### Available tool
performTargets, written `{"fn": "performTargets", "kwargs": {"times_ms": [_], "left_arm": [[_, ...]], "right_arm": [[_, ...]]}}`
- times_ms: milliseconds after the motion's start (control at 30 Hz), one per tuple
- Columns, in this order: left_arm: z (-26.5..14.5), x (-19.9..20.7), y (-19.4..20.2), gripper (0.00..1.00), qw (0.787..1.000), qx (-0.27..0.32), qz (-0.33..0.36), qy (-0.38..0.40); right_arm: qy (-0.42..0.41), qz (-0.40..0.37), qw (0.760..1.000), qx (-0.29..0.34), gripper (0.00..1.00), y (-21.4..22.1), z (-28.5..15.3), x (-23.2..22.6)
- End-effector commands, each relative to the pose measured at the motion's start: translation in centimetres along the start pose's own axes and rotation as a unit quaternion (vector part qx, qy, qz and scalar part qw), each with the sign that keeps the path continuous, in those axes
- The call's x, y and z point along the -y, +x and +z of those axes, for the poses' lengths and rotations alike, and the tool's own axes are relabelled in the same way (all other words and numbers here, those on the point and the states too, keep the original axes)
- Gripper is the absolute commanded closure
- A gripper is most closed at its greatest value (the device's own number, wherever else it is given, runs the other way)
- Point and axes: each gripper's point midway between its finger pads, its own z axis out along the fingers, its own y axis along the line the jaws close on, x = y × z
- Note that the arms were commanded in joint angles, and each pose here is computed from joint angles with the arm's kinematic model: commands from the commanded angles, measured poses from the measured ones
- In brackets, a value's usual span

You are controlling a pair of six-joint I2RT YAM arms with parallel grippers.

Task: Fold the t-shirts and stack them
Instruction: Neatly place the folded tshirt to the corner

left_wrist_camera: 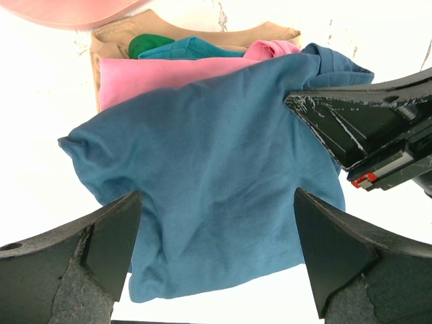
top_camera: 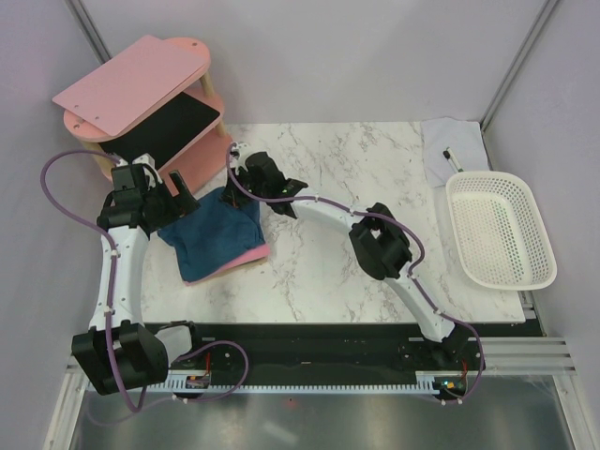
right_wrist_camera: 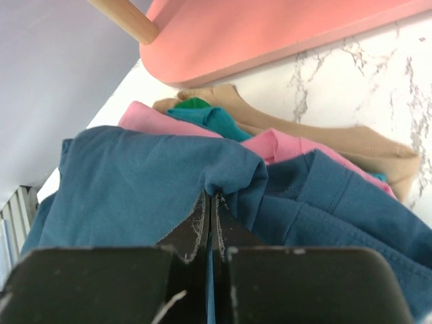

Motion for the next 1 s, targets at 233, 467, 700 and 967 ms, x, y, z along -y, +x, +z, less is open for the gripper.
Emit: {"fn": "performTargets", "kwargs": {"times_ms": [233,467,700,967], "left_arm": [[0.8,0.0,0.4,0.00,1.000,-0.008,0.017,0.010],[1.5,0.0,1.3,0.00,1.000,-0.020,0.015,0.018],[1.2,0.2,1.7,0.00,0.999,-0.020,0.019,0.025],[1.2,0.9,2.5,0.00,0.998,-0.030,0.016,0.049]], "right_arm": [[0.001,-0.062,0.991,0.117,0.99,-8.2,-7.4,-6.0],[0.050,-0.065,0.990,0.115,0.99,-7.0,-7.1,-3.4],[0.120,-0.042,0.984,0.127,1.00,-6.4,-6.8,1.5],[0.173,-0.030,0.976,0.131,1.00,-6.7,-6.3,6.6]]}}
